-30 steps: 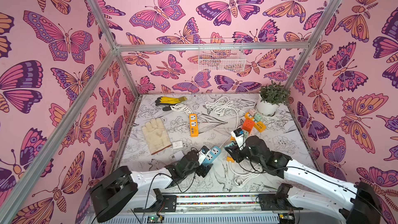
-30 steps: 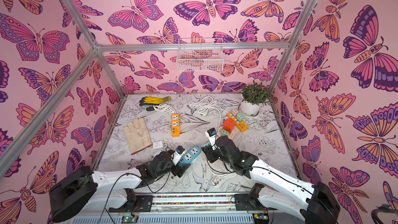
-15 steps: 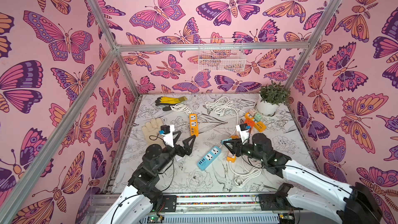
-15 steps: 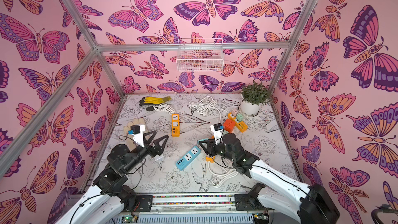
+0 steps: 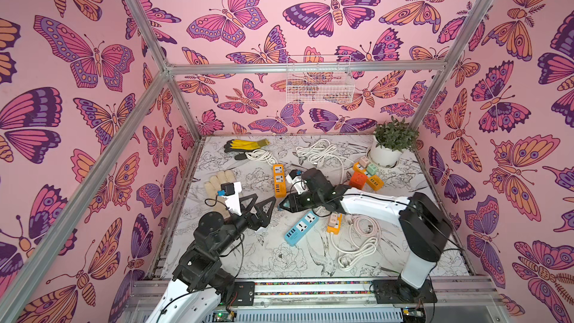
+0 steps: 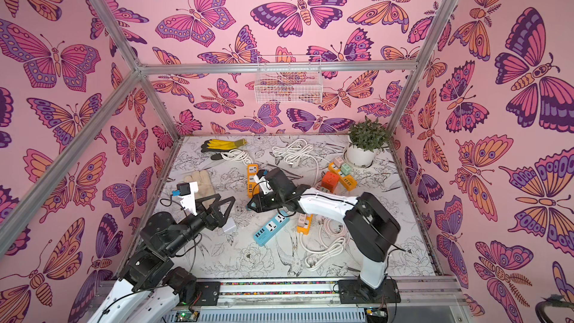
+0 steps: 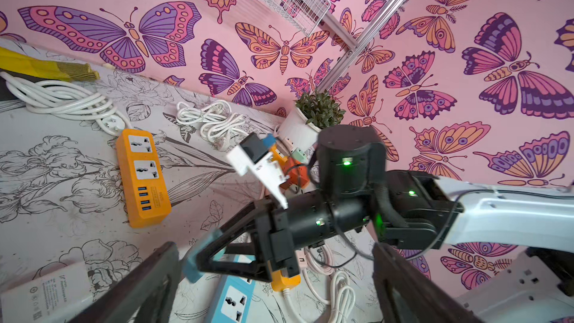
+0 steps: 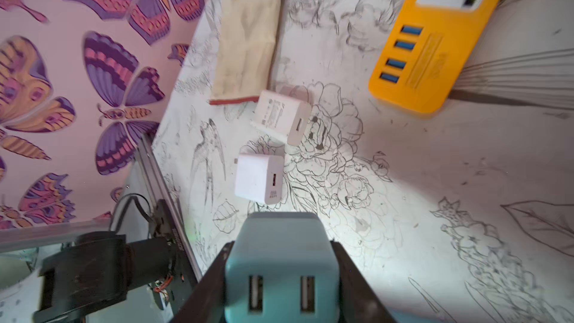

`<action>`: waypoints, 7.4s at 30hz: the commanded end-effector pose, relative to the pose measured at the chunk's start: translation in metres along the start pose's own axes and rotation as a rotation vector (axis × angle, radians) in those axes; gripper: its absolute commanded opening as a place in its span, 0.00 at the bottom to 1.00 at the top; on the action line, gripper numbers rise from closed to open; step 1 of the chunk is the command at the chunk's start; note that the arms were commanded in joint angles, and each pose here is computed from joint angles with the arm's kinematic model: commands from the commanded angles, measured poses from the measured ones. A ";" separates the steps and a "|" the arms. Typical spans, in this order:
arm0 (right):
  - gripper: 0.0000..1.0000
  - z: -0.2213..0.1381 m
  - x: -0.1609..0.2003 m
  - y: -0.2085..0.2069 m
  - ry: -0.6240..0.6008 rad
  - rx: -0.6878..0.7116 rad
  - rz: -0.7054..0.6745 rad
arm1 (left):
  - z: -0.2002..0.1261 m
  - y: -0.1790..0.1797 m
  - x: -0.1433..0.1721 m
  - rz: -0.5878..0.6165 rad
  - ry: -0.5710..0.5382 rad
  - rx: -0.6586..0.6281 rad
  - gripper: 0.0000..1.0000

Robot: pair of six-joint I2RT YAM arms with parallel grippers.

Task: Pull the plug off the socket
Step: Place the plug at the center of the board, then move the socket to the center of the board.

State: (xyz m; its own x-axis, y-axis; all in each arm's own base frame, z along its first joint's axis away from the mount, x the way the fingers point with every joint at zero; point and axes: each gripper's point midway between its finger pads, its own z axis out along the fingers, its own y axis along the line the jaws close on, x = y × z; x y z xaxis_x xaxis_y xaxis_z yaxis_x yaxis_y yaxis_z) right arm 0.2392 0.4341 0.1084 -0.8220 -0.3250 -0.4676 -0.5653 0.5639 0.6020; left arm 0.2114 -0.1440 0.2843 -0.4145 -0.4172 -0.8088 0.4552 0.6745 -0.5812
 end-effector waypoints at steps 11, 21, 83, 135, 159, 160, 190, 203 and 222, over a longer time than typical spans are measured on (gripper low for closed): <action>0.43 0.070 0.026 -0.011 0.273 0.005 0.019 | -0.027 -0.014 -0.017 -0.007 -0.089 0.044 1.00; 0.72 0.085 0.012 -0.005 0.273 0.041 -0.028 | -0.025 -0.014 -0.015 -0.020 -0.081 0.051 1.00; 0.54 -0.143 0.039 -0.138 -0.201 0.807 0.400 | 0.071 0.044 0.133 -0.067 0.314 -0.123 1.00; 0.34 -0.117 0.181 -0.085 0.768 0.288 -0.673 | 0.026 0.008 0.210 0.534 0.399 0.397 0.99; 0.73 -0.171 0.092 -0.032 0.010 0.249 -0.637 | 0.072 -0.012 0.248 0.889 0.389 0.640 0.99; 0.74 -0.176 0.086 -0.024 -0.083 0.213 -0.610 | 0.076 -0.011 0.249 0.872 0.392 0.660 0.98; 0.86 -0.198 0.109 -0.028 -0.167 0.199 -0.617 | 0.117 0.034 0.317 0.996 0.803 0.790 0.79; 0.88 -0.180 0.119 -0.028 -0.052 0.143 -0.657 | 0.091 0.022 0.300 0.927 0.821 0.766 0.53; 0.74 -0.130 0.141 -0.059 0.278 0.113 -0.735 | 0.094 0.038 0.294 0.976 0.823 0.667 0.51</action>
State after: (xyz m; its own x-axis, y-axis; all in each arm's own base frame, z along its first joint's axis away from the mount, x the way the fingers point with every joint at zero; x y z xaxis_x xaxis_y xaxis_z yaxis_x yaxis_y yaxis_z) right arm 0.1423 0.2597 0.0913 -0.2486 -0.7859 -0.5662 -0.9686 0.1997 0.1482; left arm 0.1820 -0.3144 0.0318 0.1101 0.5927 -0.7979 0.9939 -0.0726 0.0833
